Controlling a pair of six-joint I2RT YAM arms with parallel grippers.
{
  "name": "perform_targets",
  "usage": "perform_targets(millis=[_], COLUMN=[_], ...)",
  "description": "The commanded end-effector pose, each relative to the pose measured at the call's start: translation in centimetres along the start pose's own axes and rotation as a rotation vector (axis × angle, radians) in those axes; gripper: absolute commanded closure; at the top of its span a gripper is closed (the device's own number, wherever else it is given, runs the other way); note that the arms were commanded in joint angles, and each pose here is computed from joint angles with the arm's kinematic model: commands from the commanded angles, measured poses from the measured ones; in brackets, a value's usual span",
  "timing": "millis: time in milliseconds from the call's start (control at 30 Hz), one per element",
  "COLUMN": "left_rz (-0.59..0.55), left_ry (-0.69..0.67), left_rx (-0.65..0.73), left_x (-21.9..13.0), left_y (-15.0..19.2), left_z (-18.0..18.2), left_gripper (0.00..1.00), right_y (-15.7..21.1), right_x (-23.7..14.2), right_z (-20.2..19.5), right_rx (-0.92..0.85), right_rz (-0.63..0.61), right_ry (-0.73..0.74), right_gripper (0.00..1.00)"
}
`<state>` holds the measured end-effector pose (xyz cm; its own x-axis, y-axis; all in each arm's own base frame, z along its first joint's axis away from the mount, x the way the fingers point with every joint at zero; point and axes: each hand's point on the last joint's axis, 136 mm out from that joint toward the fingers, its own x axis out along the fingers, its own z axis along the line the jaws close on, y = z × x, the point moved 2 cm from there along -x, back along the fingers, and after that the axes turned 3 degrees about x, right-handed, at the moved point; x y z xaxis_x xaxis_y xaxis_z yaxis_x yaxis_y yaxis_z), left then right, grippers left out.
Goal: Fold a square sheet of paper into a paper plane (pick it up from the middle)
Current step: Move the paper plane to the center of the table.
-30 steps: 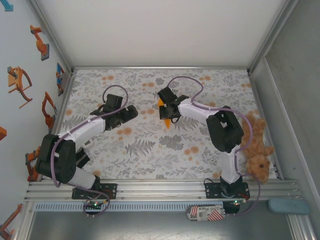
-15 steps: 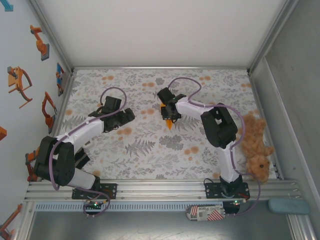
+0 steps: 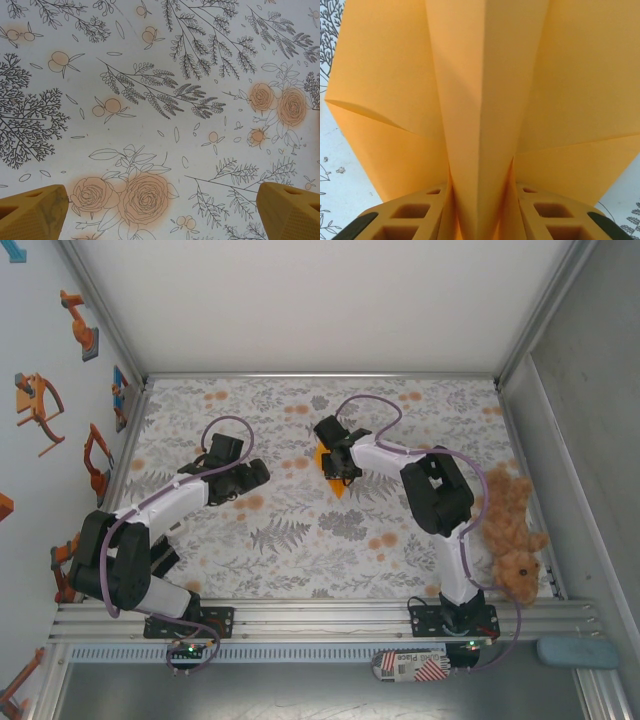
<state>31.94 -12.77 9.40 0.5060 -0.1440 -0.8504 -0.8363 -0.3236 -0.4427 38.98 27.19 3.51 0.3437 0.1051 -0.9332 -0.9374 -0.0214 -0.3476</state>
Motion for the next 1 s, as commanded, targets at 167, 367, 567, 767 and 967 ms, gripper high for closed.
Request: perform_targets(millis=[167,367,567,767,967], left_rz=[0.014,0.012,0.012,0.014,0.022], left_ry=[-0.011,-0.013,-0.017,-0.016,-0.013], left_rx=[0.020,0.023,0.027,0.026,0.023], left_x=[-0.1,-0.1,-0.2,-0.1,0.1], left_y=[0.4,0.3,0.2,0.2,0.3], left_z=[0.4,0.4,0.4,0.3,0.2], left_gripper=[0.04,0.04,0.04,0.04,0.04], right_y=[1.8,0.3,-1.5,-2.5,-2.1], right_x=[2.9,3.2,3.6,3.9,4.6], right_z=[-2.0,-1.9,-1.6,-1.7,-1.7], right_rx=[-0.012,-0.025,-0.050,-0.048,-0.034], right_rz=[0.072,0.060,0.043,0.031,0.050], right_ry=[0.097,0.086,0.070,0.064,0.061], right_gripper=[0.62,0.61,0.61,0.61,0.61])
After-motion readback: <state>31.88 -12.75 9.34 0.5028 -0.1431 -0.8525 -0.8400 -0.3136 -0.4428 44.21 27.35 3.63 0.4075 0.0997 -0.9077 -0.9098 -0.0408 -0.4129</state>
